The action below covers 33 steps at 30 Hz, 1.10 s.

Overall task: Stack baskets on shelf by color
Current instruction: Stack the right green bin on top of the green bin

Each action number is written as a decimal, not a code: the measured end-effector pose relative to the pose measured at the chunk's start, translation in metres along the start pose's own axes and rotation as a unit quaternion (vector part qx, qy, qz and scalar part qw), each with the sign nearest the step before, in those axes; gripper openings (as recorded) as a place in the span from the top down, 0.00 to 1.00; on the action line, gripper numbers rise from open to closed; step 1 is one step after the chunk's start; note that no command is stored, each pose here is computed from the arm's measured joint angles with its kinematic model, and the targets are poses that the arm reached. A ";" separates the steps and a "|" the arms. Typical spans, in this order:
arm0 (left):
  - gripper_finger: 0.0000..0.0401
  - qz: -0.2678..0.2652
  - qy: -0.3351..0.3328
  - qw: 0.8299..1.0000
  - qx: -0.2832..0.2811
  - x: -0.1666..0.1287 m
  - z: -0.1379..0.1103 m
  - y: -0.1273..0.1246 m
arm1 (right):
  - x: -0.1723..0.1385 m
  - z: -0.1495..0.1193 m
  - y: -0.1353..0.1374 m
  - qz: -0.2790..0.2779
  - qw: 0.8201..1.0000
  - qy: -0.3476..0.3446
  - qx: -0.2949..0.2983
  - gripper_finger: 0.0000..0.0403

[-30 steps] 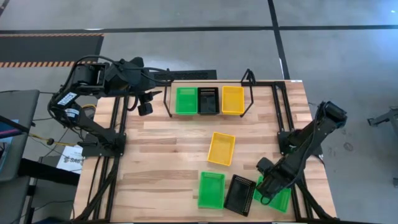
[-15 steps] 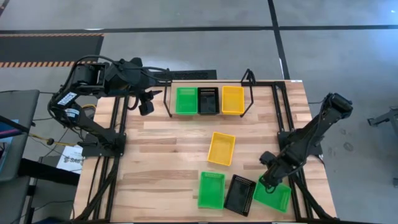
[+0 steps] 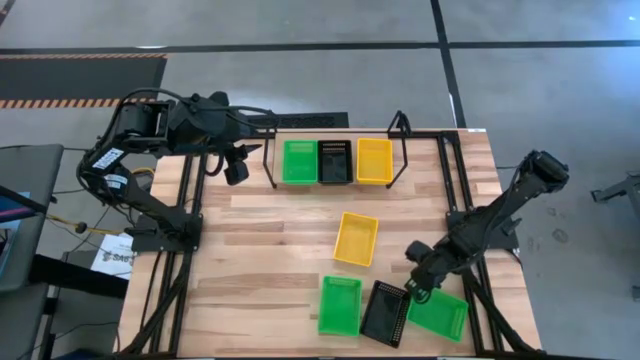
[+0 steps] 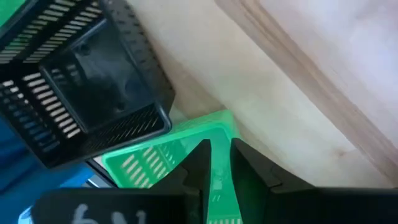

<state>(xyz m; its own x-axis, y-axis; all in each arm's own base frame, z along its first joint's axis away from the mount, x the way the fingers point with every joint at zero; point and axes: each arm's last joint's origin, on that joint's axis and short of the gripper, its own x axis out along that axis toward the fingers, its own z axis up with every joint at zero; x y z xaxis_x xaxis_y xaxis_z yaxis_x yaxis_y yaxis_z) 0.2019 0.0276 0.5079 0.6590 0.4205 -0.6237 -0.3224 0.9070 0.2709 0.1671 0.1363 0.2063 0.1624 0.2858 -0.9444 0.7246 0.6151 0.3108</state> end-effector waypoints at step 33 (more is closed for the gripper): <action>0.65 -0.001 0.001 1.000 0.004 0.000 0.000 0.000 | 0.025 -0.039 -0.017 -0.010 0.999 0.048 -0.006 0.38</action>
<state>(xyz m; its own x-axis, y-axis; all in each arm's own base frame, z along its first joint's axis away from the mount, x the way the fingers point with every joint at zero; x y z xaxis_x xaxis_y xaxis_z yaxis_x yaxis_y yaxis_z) 0.2018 0.0275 0.5078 0.6588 0.4186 -0.6251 -0.3157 0.9080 0.2753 0.1328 0.1621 0.1818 0.0826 0.3413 -0.9363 0.7195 0.6297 0.2929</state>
